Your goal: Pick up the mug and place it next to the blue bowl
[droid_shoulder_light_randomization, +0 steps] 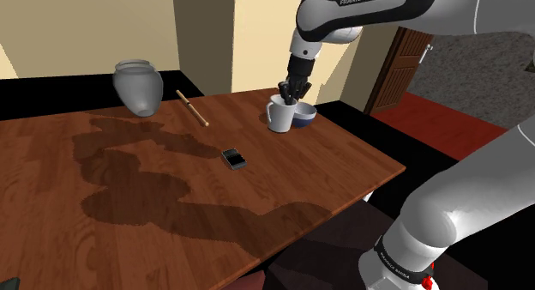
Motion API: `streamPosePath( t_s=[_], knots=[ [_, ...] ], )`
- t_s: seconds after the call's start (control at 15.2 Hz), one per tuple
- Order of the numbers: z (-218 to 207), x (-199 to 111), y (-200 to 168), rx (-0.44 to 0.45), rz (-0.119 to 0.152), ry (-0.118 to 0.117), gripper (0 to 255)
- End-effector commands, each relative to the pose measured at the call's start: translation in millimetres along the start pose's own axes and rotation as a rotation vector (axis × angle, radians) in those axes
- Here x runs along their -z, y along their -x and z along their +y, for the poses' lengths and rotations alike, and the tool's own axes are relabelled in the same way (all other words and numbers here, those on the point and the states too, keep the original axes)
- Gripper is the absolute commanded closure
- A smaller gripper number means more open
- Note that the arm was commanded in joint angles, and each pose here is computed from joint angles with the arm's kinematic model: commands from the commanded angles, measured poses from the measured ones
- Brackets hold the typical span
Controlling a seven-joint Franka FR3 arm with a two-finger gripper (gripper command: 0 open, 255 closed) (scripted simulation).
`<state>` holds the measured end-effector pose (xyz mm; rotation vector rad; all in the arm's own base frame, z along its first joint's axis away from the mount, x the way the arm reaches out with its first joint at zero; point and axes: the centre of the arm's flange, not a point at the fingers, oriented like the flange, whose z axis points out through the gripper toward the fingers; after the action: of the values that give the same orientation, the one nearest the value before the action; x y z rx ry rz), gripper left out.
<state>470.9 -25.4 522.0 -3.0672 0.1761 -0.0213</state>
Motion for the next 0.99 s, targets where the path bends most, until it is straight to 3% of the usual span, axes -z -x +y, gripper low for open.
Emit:
streamPosePath(
  t_s=[0.0,0.92],
  knots=[
    [28,2,1,0.001,0.000,0.000,255],
    [212,16,-2,0.001,0.000,0.000,255]
  ],
)
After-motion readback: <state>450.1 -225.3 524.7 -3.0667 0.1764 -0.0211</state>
